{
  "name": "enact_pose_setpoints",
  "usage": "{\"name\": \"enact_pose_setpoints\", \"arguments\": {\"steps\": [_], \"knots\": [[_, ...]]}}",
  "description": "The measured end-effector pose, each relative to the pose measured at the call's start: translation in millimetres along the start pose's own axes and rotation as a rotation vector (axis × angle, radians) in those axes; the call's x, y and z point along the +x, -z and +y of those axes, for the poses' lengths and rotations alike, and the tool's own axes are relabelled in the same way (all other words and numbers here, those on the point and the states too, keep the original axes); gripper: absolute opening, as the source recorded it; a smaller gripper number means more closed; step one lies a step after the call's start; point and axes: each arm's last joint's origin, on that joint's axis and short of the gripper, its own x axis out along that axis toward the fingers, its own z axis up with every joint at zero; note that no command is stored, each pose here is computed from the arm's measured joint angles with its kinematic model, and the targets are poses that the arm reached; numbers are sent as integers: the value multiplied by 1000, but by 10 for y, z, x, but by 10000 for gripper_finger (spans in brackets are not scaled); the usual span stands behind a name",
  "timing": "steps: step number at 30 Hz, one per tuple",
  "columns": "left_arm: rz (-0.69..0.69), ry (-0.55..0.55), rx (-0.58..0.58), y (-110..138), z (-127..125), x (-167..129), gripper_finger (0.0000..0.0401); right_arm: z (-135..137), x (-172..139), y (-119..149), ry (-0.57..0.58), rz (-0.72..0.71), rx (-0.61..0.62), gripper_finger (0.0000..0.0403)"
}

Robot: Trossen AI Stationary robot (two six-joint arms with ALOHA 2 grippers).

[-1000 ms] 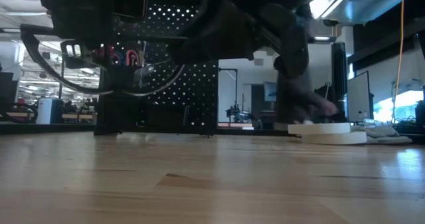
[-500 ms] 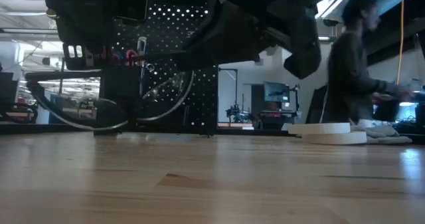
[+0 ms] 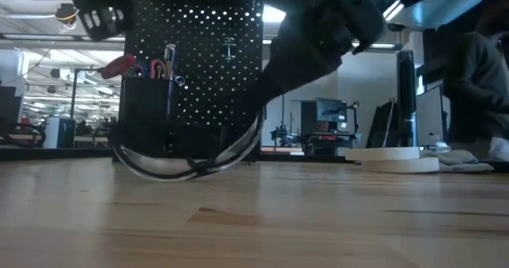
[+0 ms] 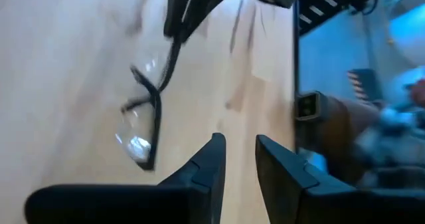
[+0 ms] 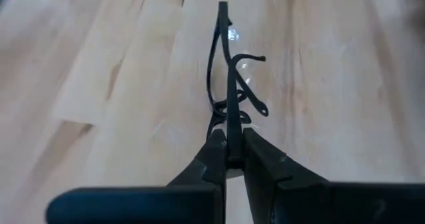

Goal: Hang tools onto peg board
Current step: Put the safety glasses on the peg board

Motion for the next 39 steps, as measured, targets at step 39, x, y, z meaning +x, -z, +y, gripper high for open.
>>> {"name": "enact_pose_setpoints", "arguments": {"steps": [39], "knots": [[145, -528, 832, 551, 131, 978, 152, -866, 70, 65, -351, -84, 680, 31]]}}
